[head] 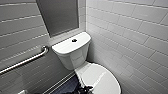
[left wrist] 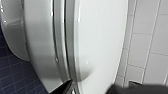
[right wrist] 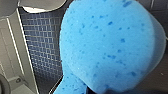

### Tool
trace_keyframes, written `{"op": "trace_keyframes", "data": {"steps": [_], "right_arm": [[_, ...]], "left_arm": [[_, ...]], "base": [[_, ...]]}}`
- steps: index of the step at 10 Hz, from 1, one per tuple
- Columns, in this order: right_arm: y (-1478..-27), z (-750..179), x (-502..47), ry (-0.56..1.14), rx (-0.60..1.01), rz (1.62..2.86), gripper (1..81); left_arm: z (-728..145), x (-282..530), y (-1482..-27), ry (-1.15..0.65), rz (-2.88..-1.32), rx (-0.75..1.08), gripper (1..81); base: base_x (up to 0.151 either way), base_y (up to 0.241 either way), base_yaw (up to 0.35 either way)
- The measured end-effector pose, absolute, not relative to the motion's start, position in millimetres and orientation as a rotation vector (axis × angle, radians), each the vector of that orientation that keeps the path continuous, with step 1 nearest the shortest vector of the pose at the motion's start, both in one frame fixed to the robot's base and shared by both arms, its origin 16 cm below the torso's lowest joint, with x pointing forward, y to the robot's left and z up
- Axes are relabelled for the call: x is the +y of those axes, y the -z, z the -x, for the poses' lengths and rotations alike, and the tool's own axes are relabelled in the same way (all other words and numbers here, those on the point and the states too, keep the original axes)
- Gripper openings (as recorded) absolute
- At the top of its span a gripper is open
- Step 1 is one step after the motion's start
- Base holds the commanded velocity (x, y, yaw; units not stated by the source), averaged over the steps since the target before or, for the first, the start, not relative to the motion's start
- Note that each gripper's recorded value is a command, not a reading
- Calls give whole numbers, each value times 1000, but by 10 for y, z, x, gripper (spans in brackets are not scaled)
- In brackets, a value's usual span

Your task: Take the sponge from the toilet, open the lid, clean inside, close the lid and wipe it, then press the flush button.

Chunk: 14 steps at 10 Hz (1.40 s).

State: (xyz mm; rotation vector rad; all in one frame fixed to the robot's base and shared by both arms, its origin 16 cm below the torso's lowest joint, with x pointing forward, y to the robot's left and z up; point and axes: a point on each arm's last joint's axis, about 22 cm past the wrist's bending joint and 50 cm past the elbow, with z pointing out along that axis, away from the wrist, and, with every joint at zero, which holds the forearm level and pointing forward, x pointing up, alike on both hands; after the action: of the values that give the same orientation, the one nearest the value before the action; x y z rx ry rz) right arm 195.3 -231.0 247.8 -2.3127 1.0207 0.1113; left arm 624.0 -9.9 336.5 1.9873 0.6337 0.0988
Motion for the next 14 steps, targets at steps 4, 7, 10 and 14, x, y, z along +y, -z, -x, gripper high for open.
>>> {"op": "trace_keyframes", "data": {"steps": [4, 7, 10, 14], "right_arm": [[-2477, -1952, -2284, -113, 1021, 2309, 10], [-2472, -1951, -2287, -112, 1021, 2311, 10], [-2466, -1952, -2297, -110, 1021, 2313, 10], [-2466, -1949, -2295, -111, 1020, 2313, 10]], "left_arm": [[-6316, -91, -3215, -111, -2008, 669, 811], [-6366, -210, -3241, -108, -2006, 658, 811], [-6437, -181, -3136, -131, -2025, 676, 811], [-6460, -186, -3072, -133, -2037, 689, 811]], "base": [[0, 0, 0], [0, 0, 0], [0, 0, 0], [0, 0, 0]]}}
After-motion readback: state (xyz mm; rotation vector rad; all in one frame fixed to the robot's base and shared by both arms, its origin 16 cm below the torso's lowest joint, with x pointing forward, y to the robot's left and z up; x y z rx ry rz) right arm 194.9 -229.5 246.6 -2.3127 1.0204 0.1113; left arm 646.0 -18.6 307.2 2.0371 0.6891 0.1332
